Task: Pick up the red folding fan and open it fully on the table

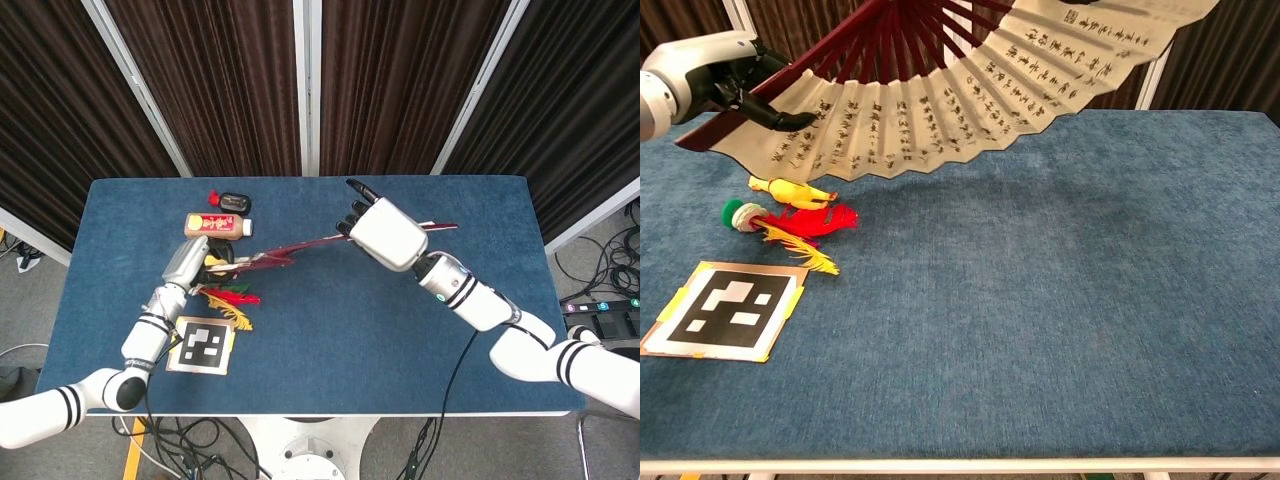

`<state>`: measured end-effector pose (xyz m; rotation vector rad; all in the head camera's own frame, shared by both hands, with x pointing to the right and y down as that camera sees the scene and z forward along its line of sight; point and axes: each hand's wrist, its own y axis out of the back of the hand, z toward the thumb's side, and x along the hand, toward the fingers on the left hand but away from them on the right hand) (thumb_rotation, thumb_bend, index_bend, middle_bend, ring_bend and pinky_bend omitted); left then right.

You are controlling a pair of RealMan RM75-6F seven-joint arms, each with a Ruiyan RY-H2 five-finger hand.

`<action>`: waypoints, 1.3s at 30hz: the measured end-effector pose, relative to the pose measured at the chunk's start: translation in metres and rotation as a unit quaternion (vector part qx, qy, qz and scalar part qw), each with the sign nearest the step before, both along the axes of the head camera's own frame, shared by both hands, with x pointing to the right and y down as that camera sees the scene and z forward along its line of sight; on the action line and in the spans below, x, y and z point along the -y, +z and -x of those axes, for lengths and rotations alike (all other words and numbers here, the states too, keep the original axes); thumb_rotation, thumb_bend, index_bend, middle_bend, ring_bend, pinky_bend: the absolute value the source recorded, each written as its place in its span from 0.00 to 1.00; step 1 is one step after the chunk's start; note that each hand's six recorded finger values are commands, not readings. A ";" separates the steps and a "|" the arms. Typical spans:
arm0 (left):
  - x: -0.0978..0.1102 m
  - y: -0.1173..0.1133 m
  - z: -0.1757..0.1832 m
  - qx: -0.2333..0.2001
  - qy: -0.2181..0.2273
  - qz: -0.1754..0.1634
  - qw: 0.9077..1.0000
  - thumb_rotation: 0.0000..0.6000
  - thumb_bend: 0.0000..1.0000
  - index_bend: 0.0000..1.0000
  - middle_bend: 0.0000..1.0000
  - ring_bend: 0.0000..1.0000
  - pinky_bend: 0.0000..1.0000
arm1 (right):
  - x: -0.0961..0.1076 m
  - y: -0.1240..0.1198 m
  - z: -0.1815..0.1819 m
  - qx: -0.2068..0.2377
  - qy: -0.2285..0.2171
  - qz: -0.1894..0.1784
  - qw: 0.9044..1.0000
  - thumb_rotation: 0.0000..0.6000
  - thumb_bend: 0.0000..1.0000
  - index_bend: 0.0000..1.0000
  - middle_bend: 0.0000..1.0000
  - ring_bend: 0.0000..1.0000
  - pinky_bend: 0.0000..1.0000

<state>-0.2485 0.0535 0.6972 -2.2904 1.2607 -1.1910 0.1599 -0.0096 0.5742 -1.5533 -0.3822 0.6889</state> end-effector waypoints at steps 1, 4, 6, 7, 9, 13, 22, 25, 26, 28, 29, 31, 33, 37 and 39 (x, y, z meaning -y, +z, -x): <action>0.001 -0.001 0.001 0.013 0.006 -0.007 1.000 1.00 0.53 0.64 0.65 0.48 0.46 | -0.002 0.000 -0.002 -0.008 -0.004 -0.004 1.000 1.00 0.75 1.00 0.84 0.46 0.12; 0.004 -0.004 0.004 0.045 0.023 -0.026 0.998 1.00 0.53 0.64 0.65 0.48 0.46 | -0.005 -0.001 -0.004 -0.028 -0.015 -0.013 0.999 1.00 0.76 1.00 0.84 0.46 0.12; 0.006 -0.007 0.004 0.065 0.034 -0.039 0.997 1.00 0.53 0.64 0.65 0.48 0.46 | -0.008 -0.001 -0.005 -0.038 -0.022 -0.019 0.999 1.00 0.76 1.00 0.84 0.46 0.12; 0.008 -0.009 0.004 0.078 0.041 -0.049 0.995 1.00 0.53 0.64 0.65 0.48 0.46 | -0.010 -0.002 -0.005 -0.044 -0.027 -0.022 0.998 1.00 0.76 1.00 0.84 0.46 0.12; 0.010 -0.011 0.004 0.097 0.051 -0.062 0.992 1.00 0.53 0.64 0.65 0.48 0.46 | -0.012 -0.003 -0.005 -0.052 -0.033 -0.028 0.998 1.00 0.76 1.00 0.84 0.46 0.12; 0.016 -0.017 0.004 0.140 0.071 -0.089 0.984 1.00 0.53 0.64 0.65 0.48 0.46 | -0.015 -0.006 -0.005 -0.068 -0.045 -0.042 0.996 1.00 0.76 1.00 0.84 0.46 0.12; 0.013 -0.017 -0.008 0.171 0.084 -0.110 0.975 1.00 0.51 0.61 0.64 0.48 0.45 | -0.025 0.003 -0.017 -0.089 -0.052 -0.065 0.993 1.00 0.76 1.00 0.84 0.46 0.11; 0.010 -0.012 -0.014 0.184 0.089 -0.115 0.972 1.00 0.49 0.59 0.63 0.48 0.45 | -0.031 0.011 -0.022 -0.093 -0.053 -0.073 0.992 1.00 0.75 1.00 0.84 0.46 0.09; 0.009 -0.010 -0.016 0.188 0.091 -0.116 0.971 1.00 0.49 0.58 0.63 0.48 0.45 | -0.033 0.014 -0.024 -0.094 -0.053 -0.076 0.991 1.00 0.75 1.00 0.84 0.46 0.08; 0.006 -0.007 -0.020 0.198 0.094 -0.122 0.968 1.00 0.44 0.56 0.62 0.48 0.45 | -0.039 0.020 -0.026 -0.093 -0.053 -0.080 0.991 1.00 0.75 1.00 0.84 0.46 0.07; 0.005 -0.006 -0.022 0.202 0.095 -0.125 0.967 1.00 0.39 0.53 0.60 0.47 0.44 | -0.041 0.023 -0.028 -0.092 -0.052 -0.082 0.991 1.00 0.75 1.00 0.84 0.45 0.06; 0.002 -0.002 -0.026 0.211 0.096 -0.132 0.964 1.00 0.28 0.44 0.53 0.46 0.41 | -0.046 0.029 -0.032 -0.091 -0.050 -0.086 0.991 1.00 0.75 1.00 0.84 0.45 0.05; 0.000 0.001 -0.029 0.217 0.099 -0.135 0.962 1.00 0.15 0.32 0.43 0.38 0.36 | -0.050 0.035 -0.035 -0.092 -0.047 -0.090 0.991 1.00 0.75 1.00 0.84 0.45 0.04; -0.003 0.005 -0.033 0.225 0.116 -0.125 0.959 1.00 0.02 0.14 0.22 0.18 0.29 | -0.058 0.044 -0.040 -0.098 -0.049 -0.100 0.989 1.00 0.75 1.00 0.84 0.44 0.03; -0.005 0.006 -0.035 0.228 0.124 -0.122 0.958 1.00 0.00 0.12 0.17 0.13 0.26 | -0.061 0.045 -0.041 -0.098 -0.050 -0.105 0.988 1.00 0.75 0.99 0.84 0.44 0.02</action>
